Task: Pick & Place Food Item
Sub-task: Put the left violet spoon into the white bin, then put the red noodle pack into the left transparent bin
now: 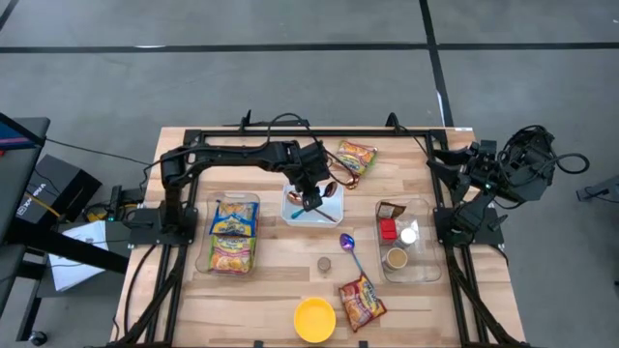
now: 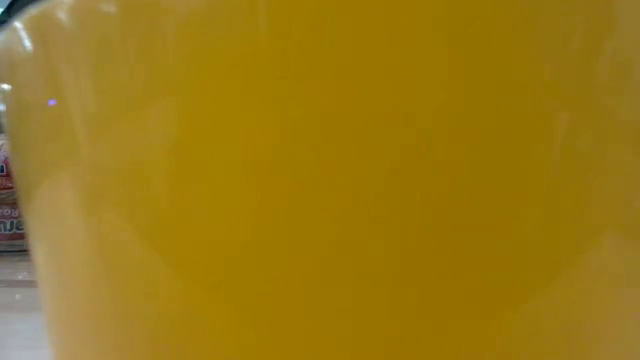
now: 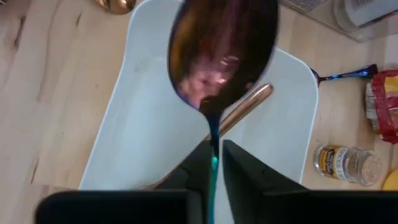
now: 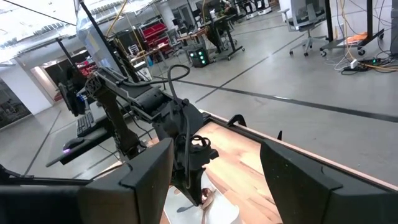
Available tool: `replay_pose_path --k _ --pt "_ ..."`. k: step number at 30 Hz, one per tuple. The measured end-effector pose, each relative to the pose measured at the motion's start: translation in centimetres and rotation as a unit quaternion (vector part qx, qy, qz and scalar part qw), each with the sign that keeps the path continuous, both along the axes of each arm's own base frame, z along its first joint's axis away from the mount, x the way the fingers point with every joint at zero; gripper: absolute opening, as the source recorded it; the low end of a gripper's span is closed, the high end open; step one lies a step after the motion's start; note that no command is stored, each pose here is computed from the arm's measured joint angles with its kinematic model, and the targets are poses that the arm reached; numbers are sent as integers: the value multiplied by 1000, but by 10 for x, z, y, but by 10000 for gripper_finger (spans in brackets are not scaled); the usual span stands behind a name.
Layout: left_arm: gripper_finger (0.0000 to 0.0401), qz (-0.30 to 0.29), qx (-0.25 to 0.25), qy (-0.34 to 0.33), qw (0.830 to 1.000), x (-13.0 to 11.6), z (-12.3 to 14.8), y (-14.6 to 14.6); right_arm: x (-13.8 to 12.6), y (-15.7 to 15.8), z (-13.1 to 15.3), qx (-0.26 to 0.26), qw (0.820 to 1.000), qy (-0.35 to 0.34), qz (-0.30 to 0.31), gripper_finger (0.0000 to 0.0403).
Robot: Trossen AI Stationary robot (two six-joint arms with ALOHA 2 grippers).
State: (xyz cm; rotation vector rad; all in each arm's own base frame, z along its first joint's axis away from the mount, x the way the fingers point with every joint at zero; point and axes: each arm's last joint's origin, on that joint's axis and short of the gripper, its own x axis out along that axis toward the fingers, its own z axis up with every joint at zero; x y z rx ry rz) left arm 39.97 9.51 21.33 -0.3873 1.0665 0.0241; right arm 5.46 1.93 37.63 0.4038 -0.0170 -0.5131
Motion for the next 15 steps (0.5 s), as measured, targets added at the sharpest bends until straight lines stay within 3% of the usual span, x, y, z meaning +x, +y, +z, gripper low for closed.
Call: replay_pose_path --k 8,15 --pt "133 -7 3 -1 1000 1 0 -5 0 0 0 0 1000 0 0 235" --pt "176 -24 24 -37 999 0 17 -8 0 0 0 -1 1000 1 0 235"
